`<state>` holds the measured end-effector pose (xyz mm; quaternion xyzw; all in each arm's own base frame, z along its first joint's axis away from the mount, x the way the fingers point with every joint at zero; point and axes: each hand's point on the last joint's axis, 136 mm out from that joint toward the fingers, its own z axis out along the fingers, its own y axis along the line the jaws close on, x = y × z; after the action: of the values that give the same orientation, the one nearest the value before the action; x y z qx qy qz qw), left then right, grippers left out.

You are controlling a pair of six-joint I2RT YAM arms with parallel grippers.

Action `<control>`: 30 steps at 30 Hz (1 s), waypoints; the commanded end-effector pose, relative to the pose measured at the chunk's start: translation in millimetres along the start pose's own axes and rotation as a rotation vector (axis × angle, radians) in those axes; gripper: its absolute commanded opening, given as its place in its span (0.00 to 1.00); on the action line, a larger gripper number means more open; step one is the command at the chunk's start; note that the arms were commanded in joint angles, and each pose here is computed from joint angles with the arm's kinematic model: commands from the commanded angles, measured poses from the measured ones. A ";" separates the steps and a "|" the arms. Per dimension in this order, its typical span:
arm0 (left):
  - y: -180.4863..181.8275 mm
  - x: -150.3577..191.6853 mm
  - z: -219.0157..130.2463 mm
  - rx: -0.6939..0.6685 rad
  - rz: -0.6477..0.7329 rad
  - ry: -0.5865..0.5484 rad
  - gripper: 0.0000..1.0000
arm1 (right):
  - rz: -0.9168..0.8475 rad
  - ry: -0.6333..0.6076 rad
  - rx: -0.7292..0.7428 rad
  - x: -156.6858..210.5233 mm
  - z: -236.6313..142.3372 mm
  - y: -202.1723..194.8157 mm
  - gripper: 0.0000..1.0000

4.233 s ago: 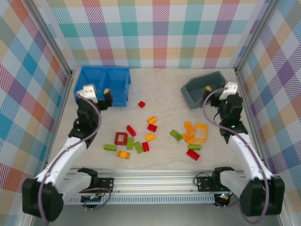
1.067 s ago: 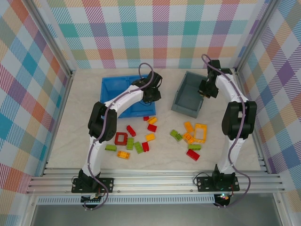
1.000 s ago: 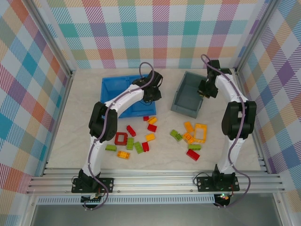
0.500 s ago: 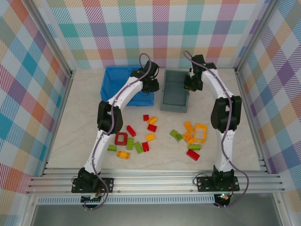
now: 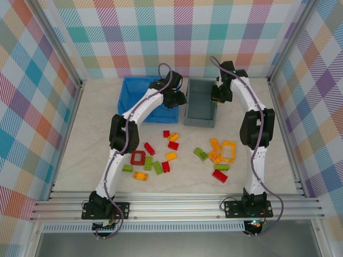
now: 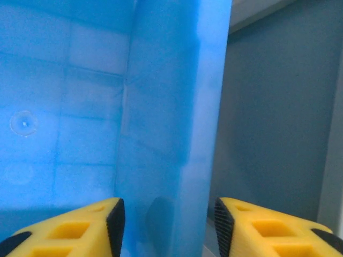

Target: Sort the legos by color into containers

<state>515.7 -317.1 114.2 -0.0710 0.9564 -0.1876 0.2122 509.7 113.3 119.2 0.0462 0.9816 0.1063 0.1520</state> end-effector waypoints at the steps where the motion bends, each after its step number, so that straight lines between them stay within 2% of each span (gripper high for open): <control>1: -45.6 -16.8 -71.8 0.139 -0.003 -0.076 0.55 | -0.035 -0.010 -0.067 -2.7 -8.9 22.5 0.06; 4: -38.5 -25.5 -102.7 0.120 -0.006 -0.126 0.58 | -0.041 -0.013 -0.082 -6.6 -9.9 26.9 0.06; 8: 14.0 -44.2 -136.3 0.027 -0.070 -0.193 0.54 | -0.058 -0.007 -0.086 -9.1 -5.9 36.7 0.06; 11: 70.2 -52.1 -135.8 -0.012 -0.151 -0.183 0.49 | -0.063 -0.010 -0.093 -10.4 -2.8 44.5 0.07; 14: 121.8 -57.9 -122.0 -0.046 -0.221 -0.153 0.38 | -0.060 -0.010 -0.104 -11.1 1.5 50.2 0.07; 17: 151.1 -62.7 -103.8 -0.063 -0.226 -0.122 0.29 | -0.063 -0.004 -0.116 -11.2 5.1 55.5 0.07; 21: 157.6 -63.6 -78.2 -0.051 -0.185 -0.063 0.23 | -0.072 -0.002 -0.121 -10.9 6.9 59.3 0.08; 25: 150.7 -55.0 -55.1 0.001 -0.170 -0.007 0.22 | -0.079 -0.002 -0.113 -11.7 7.0 58.3 0.09; 30: 126.1 -33.1 -37.2 0.067 -0.105 0.056 0.21 | -0.100 0.002 -0.093 -11.9 2.5 52.6 0.13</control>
<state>529.2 -132.5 96.9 -0.1750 0.9514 -0.1762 0.1820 526.4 148.8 121.8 0.0108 0.9802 0.1223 0.1553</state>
